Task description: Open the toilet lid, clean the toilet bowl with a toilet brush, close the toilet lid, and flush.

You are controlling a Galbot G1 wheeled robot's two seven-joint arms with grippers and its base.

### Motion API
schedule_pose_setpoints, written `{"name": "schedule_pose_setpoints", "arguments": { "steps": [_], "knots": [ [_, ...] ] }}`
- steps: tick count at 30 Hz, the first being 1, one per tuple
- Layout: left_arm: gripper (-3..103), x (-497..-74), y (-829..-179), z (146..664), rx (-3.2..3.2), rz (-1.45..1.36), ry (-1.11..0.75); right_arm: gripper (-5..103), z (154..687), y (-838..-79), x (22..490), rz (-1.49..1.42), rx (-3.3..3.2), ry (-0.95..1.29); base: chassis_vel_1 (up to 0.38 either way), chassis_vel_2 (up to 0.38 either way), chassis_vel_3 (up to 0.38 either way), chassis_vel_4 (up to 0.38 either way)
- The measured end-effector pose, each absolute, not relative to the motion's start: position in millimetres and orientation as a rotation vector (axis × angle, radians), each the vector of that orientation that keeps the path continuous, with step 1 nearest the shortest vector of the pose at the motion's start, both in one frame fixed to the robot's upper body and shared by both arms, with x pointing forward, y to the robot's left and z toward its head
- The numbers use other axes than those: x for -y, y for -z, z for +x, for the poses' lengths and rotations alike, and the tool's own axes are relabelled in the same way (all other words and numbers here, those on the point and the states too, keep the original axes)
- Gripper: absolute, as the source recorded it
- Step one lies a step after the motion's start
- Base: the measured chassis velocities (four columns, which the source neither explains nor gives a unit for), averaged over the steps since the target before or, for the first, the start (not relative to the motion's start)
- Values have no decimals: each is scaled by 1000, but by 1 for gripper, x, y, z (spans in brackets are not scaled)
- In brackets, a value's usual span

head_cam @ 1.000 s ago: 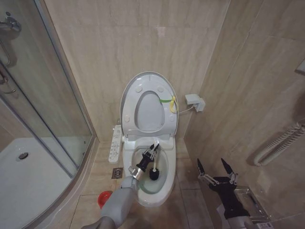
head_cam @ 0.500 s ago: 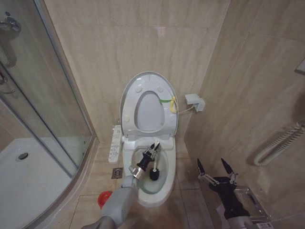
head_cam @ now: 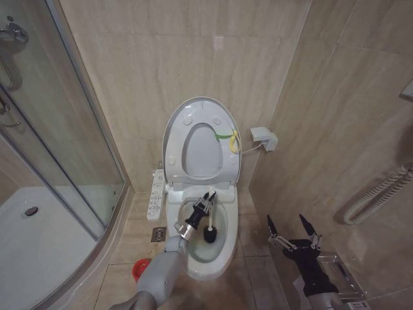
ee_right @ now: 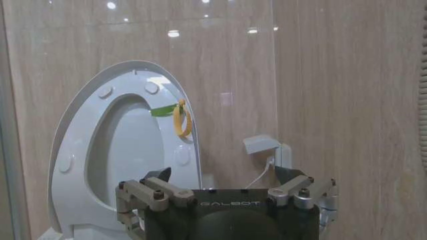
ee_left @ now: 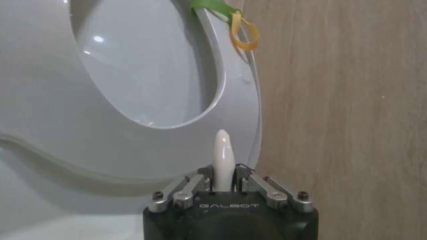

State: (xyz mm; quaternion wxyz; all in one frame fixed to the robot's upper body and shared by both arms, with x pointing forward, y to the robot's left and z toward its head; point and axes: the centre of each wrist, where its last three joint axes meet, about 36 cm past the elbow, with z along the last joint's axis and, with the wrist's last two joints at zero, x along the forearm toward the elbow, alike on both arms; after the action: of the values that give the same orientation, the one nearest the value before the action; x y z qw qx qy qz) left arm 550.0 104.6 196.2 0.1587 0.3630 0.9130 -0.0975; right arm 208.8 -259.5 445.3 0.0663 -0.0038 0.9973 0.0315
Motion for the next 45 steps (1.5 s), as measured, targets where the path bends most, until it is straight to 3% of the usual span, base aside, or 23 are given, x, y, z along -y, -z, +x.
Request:
{"name": "schedule_pose_setpoints", "arguments": {
  "steps": [2, 5, 8, 14, 17, 24, 26, 28, 33, 36, 42, 45],
  "knots": [
    [21, -103, -198, 550, -2605, 1016, 309, 100, 209, -445, 259, -12, -3007, -95, 0, 0, 0, 0],
    [21, -94, -212, 556, -2576, 858, 506, 100, 209, -445, 259, -12, -3007, -95, 0, 0, 0, 0],
    [21, -93, -216, 560, -2570, 827, 535, 100, 209, -445, 259, -11, -3007, -95, 0, 0, 0, 0],
    [21, -103, -205, 557, -2631, 956, 265, 100, 209, -445, 259, -12, -3007, -95, 0, 0, 0, 0],
    [21, -104, -201, 553, -2644, 954, 246, 100, 209, -445, 259, -12, -3007, -95, 0, 0, 0, 0],
    [21, -91, -219, 557, -2589, 749, 582, 100, 209, -445, 259, -11, -3007, -95, 0, 0, 0, 0],
    [21, -90, -221, 559, -2587, 737, 596, 100, 209, -445, 259, -12, -3007, -95, 0, 0, 0, 0],
    [21, -91, -220, 560, -2591, 743, 581, 100, 209, -445, 259, -12, -3007, -95, 0, 0, 0, 0],
    [21, -105, -202, 554, -2648, 933, 259, 100, 209, -445, 259, -12, -3007, -95, 0, 0, 0, 0],
    [21, -106, -197, 549, -2659, 951, 232, 100, 209, -445, 259, -12, -3007, -95, 0, 0, 0, 0],
    [21, -91, -217, 554, -2562, 777, 568, 100, 209, -445, 259, -11, -3007, -95, 0, 0, 0, 0],
    [21, -91, -223, 558, -2539, 776, 584, 100, 209, -445, 259, -12, -3007, -95, 0, 0, 0, 0]
  ]
}}
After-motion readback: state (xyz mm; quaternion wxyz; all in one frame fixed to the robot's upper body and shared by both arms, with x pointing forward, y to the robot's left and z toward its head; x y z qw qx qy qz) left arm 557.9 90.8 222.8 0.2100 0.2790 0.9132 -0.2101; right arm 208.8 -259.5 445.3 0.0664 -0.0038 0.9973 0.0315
